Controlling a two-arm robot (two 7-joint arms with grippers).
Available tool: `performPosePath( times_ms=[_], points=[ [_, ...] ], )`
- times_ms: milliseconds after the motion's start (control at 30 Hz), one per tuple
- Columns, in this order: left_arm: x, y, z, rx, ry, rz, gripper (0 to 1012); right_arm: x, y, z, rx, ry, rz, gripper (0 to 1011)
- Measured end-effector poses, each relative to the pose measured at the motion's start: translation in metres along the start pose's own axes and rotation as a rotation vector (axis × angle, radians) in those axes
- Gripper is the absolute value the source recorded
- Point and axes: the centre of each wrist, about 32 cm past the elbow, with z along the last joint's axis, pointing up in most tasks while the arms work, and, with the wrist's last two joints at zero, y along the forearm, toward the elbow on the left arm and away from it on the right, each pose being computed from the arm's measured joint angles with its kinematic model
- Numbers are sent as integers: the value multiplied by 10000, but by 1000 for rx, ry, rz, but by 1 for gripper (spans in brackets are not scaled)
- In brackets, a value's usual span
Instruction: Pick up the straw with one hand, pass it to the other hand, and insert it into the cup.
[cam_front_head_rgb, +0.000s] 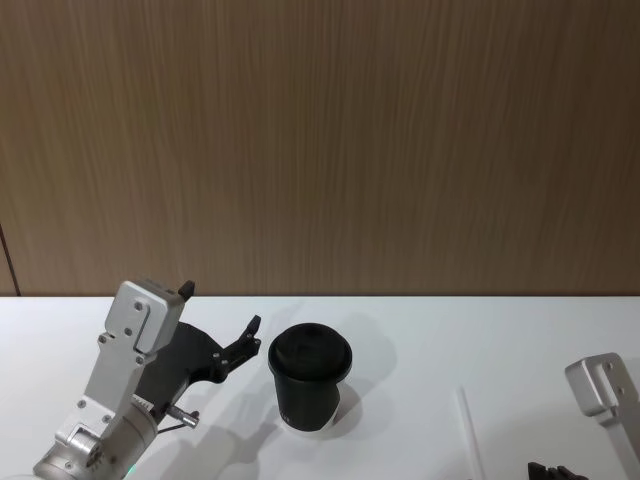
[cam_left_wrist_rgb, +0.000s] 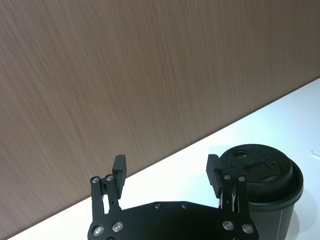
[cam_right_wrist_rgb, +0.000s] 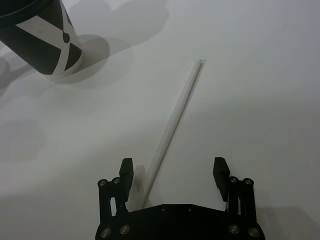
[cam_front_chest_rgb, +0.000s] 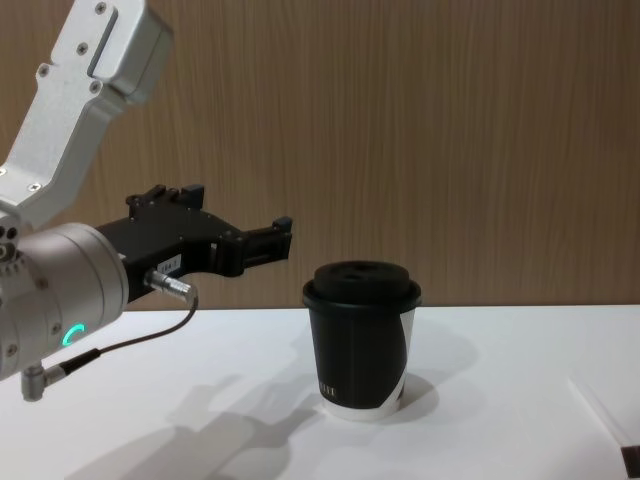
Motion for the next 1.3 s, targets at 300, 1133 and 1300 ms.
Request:
performPosePath(
  times_ms=[300, 1133, 1300],
  points=[
    [0, 0, 0, 0, 0, 0, 1003, 6, 14, 7, -1, 9, -3, 978],
    [0, 0, 0, 0, 0, 0, 1003, 10, 14, 4, -32, 17, 26, 237],
    [0, 0, 0, 0, 0, 0, 1003, 0, 21, -1, -44, 14, 41, 89]
  ],
)
